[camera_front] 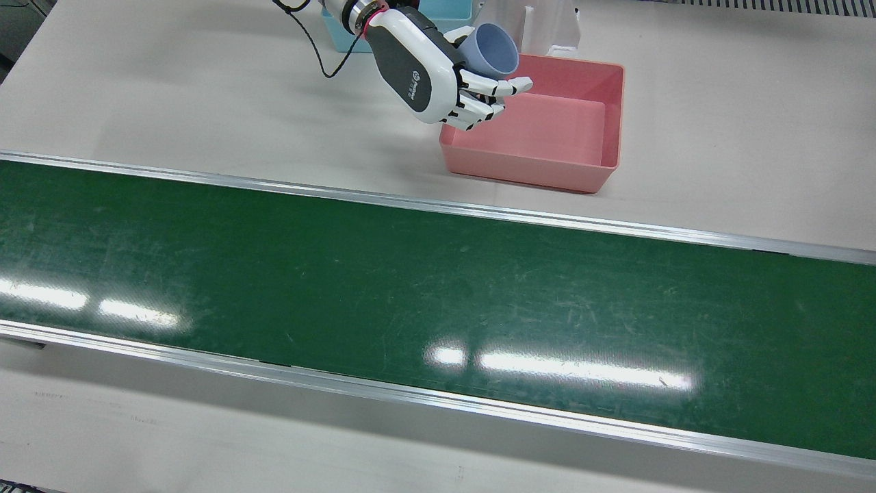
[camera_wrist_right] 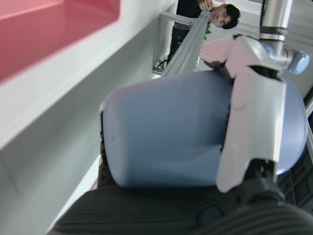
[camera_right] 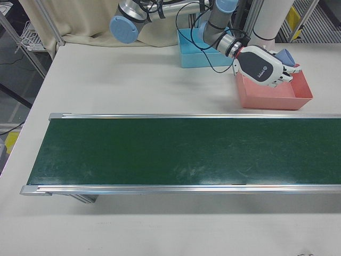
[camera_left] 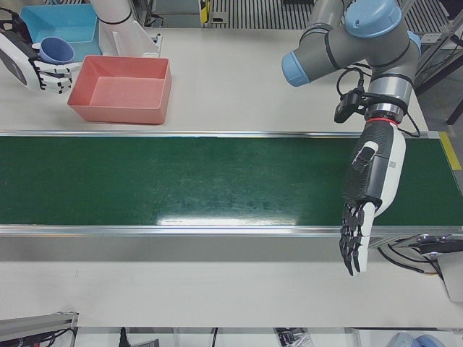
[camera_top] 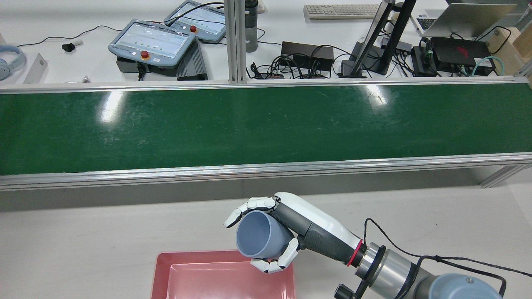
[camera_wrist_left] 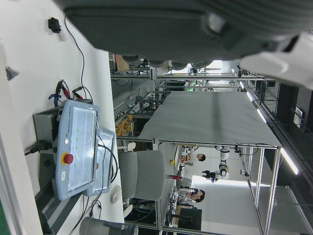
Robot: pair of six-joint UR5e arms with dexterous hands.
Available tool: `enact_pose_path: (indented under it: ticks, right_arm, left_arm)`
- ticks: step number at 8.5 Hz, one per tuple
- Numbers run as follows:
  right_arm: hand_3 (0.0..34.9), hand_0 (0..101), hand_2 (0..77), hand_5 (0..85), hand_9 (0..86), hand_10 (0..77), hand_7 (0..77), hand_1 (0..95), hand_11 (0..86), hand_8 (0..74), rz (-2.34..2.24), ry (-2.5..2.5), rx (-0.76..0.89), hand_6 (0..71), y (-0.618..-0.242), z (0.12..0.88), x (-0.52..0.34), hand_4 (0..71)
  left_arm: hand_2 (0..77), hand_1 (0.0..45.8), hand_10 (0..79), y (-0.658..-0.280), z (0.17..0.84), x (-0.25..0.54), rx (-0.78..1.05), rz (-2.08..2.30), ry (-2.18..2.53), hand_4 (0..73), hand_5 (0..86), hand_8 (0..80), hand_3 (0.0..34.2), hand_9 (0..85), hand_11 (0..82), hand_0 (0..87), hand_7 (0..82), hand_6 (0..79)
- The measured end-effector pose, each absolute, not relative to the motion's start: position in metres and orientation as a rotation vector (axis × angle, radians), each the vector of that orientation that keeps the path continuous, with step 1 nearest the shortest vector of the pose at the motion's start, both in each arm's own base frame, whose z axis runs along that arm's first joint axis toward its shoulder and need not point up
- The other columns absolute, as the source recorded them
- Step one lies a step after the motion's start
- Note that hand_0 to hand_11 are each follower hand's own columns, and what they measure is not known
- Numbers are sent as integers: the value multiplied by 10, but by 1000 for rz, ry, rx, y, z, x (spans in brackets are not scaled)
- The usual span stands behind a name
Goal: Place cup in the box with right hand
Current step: 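Carry the held cup with the right hand down over the pink box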
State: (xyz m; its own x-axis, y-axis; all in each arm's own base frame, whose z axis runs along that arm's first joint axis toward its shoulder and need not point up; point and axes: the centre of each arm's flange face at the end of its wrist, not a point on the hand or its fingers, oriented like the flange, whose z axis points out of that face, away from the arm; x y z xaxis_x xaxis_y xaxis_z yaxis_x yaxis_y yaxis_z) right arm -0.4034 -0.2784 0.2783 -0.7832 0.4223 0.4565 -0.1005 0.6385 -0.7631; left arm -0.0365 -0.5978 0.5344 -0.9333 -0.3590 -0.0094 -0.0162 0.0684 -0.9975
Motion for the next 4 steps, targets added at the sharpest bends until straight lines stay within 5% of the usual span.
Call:
enact_pose_path:
  ticks: [4]
  right_arm:
    - [106,566,415,202,545,322,676,175,513,529,1066,-2119,-242,316,-257,324,-464,16]
  left_arm:
    - [5,5,0,-598,535,-37,-379,-1949,2093,0,0,0,0,0,0,0,0,0]
